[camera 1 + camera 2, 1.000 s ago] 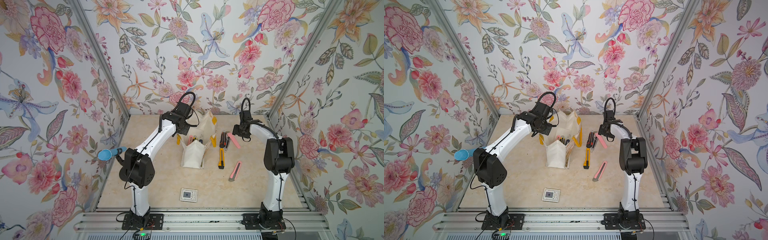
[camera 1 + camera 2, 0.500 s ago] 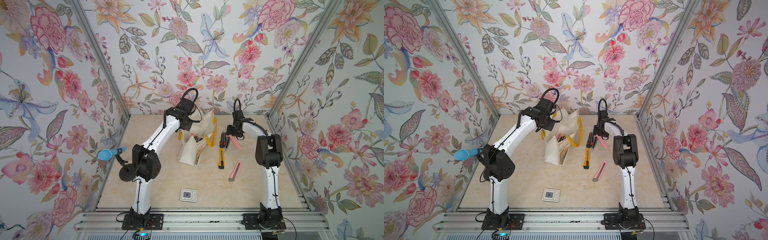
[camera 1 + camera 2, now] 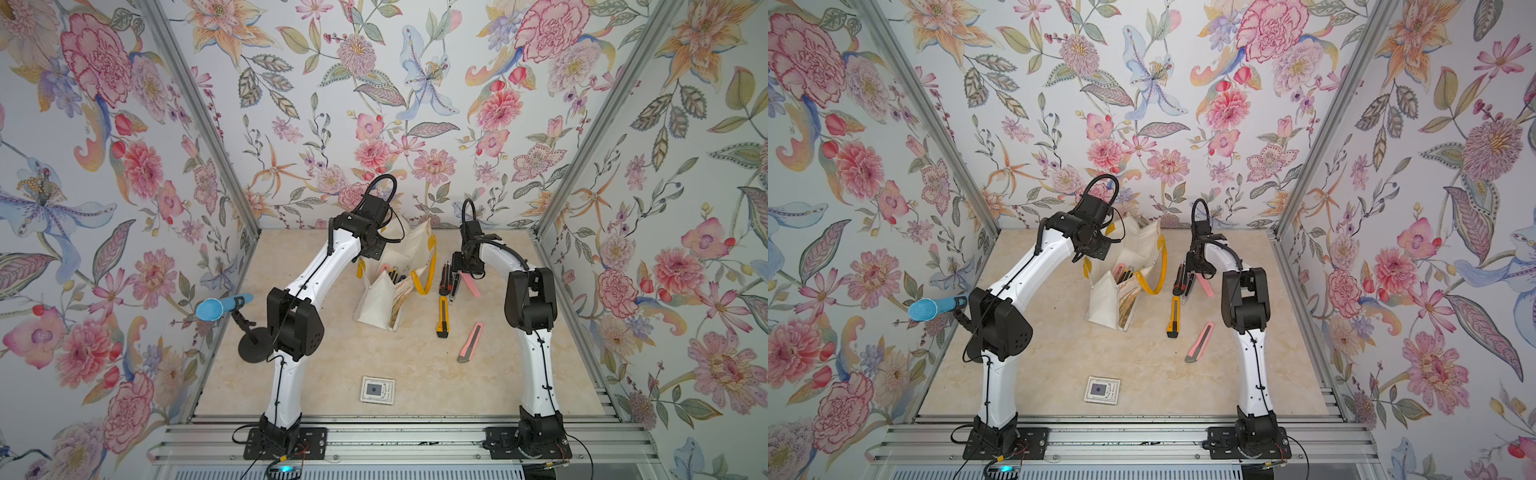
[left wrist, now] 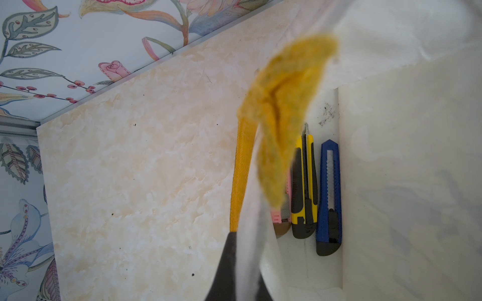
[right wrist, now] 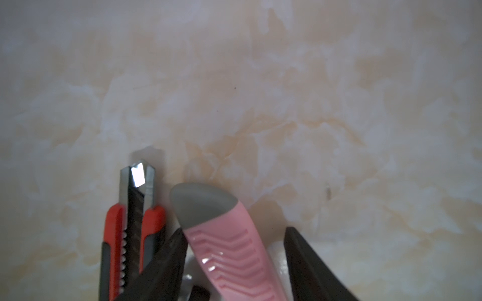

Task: Place the art knife into the pouch
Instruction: Pick up the utility knife at the center of the board.

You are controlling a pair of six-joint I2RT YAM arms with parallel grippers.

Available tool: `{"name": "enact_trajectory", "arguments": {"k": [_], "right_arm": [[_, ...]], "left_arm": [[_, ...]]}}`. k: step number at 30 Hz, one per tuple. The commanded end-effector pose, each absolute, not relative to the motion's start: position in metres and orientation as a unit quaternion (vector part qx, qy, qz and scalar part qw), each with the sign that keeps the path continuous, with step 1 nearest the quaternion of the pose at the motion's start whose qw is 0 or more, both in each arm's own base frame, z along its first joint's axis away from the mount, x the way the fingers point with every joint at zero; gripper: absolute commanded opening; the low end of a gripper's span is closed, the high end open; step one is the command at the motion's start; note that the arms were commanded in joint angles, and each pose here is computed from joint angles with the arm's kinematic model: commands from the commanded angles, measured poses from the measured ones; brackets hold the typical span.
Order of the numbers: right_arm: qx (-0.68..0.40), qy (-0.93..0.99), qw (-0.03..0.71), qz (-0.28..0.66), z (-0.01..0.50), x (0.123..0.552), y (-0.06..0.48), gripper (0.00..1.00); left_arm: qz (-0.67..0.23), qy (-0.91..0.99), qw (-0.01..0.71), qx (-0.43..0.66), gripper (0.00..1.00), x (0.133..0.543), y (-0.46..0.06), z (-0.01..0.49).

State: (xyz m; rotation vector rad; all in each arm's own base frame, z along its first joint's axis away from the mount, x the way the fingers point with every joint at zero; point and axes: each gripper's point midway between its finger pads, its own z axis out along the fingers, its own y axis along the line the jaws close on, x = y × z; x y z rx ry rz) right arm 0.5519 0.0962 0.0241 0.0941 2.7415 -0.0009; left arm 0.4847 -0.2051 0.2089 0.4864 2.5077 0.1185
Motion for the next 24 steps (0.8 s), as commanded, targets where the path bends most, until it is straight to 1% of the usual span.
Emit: {"name": "enact_trajectory", "arguments": {"k": [1, 5, 11, 14, 17, 24], "right_arm": [[0.026, 0.986, 0.161, -0.019, 0.004, 0.54, 0.092, 0.56], [0.03, 0.987, 0.155, -0.023, 0.002, 0.536, 0.091, 0.39], [0.03, 0.986, 0.157, -0.043, 0.006, 0.531, 0.087, 0.27], [0.032, 0.983, 0.172, -0.055, 0.02, 0.534, 0.083, 0.24], [0.036, 0.977, 0.198, -0.066, 0.044, 0.541, 0.078, 0.24], [0.051, 0.955, 0.288, -0.053, 0.135, 0.554, 0.08, 0.24]], "left_arm": [[0.055, 0.939, 0.304, 0.153, 0.0, 0.487, -0.194, 0.218], [0.054, 0.939, 0.305, 0.151, 0.0, 0.487, -0.193, 0.22], [0.049, 0.939, 0.302, 0.155, 0.0, 0.487, -0.196, 0.216], [0.044, 0.94, 0.301, 0.158, 0.0, 0.486, -0.199, 0.214], [0.038, 0.939, 0.299, 0.163, 0.0, 0.485, -0.202, 0.211], [0.02, 0.937, 0.3, 0.177, 0.0, 0.482, -0.212, 0.209]]}}
